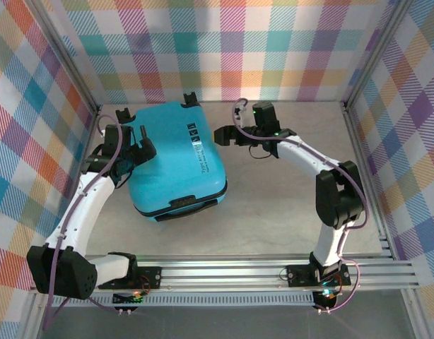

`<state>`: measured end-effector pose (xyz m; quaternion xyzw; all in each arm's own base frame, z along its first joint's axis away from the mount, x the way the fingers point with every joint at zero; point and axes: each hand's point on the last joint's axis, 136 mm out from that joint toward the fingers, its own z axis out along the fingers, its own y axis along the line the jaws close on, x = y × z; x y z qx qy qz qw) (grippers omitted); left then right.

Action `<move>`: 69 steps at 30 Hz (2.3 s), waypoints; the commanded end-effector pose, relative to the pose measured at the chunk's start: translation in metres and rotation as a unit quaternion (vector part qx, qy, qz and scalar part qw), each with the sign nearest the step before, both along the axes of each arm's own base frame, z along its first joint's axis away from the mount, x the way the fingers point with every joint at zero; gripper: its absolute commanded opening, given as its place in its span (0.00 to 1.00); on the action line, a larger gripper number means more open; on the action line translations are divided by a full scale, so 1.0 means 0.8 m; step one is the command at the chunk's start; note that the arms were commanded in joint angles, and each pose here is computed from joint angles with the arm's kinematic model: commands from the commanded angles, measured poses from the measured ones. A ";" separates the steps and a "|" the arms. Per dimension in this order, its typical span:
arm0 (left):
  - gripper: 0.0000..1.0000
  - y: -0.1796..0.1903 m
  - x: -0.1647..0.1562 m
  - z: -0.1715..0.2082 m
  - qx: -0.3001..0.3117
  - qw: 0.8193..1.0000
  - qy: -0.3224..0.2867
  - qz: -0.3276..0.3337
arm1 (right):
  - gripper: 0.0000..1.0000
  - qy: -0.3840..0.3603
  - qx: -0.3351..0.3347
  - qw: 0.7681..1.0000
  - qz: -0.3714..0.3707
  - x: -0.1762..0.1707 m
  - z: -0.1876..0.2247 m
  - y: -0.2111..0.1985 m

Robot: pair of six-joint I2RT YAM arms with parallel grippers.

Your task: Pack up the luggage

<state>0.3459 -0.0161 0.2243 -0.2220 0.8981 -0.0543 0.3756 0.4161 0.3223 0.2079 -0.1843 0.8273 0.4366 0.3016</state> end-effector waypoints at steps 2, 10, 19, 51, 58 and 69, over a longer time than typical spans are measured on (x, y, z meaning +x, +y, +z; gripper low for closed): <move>0.95 -0.029 0.013 -0.027 -0.047 0.998 0.011 -0.049 | 0.95 0.011 0.022 0.998 0.053 -0.021 0.012 0.033; 0.90 -0.114 0.043 -0.052 -0.113 0.984 0.009 -0.139 | 0.91 0.037 0.007 0.998 0.050 -0.030 -0.010 0.032; 0.88 -0.258 0.089 -0.048 -0.152 0.959 -0.011 -0.238 | 0.87 0.066 -0.011 0.995 -0.080 -0.002 -0.016 -0.092; 1.00 -0.038 0.113 0.075 -0.010 0.991 -0.118 -0.055 | 0.99 0.019 -0.181 0.885 -0.427 0.013 0.021 -0.401; 1.00 0.053 0.087 -0.023 0.121 0.984 -0.120 0.054 | 0.99 -0.026 -0.210 0.844 -0.493 -0.011 -0.046 -0.449; 1.00 0.063 0.086 -0.119 0.190 0.977 -0.094 0.027 | 0.99 -0.110 -0.203 0.848 -0.476 -0.023 -0.104 -0.447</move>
